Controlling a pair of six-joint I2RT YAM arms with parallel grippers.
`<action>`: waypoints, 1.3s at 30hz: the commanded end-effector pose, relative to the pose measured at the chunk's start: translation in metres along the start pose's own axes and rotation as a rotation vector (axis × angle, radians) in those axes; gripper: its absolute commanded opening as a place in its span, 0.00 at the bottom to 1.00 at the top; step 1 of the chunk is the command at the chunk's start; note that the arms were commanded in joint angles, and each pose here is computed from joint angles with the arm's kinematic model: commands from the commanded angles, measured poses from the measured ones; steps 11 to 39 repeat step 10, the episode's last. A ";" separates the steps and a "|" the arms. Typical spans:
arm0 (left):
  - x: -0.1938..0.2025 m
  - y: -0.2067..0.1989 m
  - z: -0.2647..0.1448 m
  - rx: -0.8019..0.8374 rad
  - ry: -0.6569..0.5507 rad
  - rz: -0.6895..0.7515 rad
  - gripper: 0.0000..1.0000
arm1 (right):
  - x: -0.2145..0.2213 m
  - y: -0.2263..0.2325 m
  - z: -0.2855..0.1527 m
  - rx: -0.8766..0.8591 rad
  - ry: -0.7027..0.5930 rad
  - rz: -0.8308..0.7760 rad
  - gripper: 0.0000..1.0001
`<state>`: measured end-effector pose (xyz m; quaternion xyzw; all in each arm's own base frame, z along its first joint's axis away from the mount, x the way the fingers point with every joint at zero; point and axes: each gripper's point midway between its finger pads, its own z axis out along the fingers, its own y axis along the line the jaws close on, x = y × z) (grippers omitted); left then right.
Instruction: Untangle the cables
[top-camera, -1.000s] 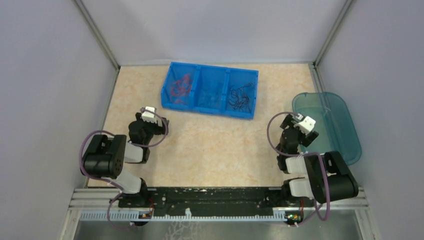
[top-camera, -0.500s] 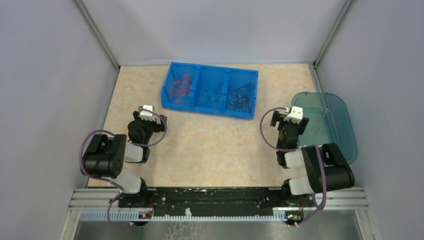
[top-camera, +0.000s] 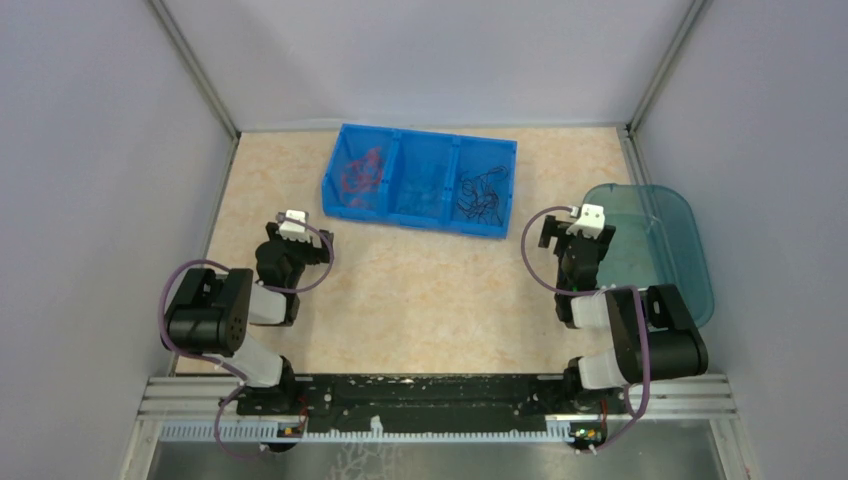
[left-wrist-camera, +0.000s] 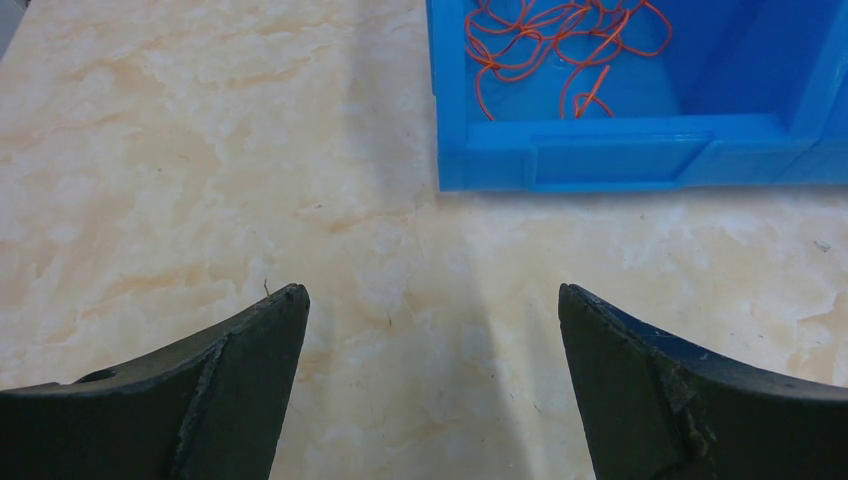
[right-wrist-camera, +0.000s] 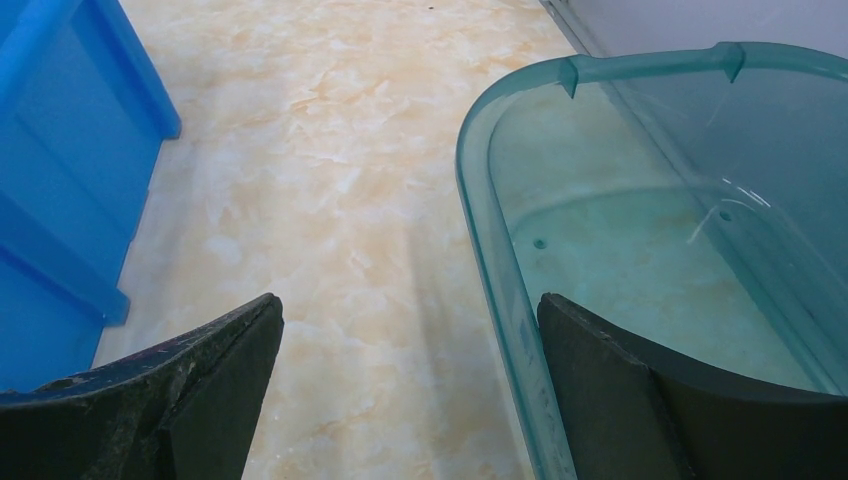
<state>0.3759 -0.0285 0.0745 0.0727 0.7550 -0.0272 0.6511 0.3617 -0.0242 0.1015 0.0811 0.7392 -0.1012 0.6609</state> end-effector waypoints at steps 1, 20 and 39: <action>-0.015 0.003 0.005 -0.010 -0.051 -0.009 1.00 | -0.009 0.007 0.005 -0.034 -0.021 0.017 0.99; -0.014 0.003 0.006 -0.008 -0.049 -0.007 1.00 | -0.009 0.007 0.005 -0.033 -0.021 0.018 0.99; -0.014 0.003 0.006 -0.008 -0.049 -0.007 1.00 | -0.009 0.007 0.005 -0.033 -0.021 0.018 0.99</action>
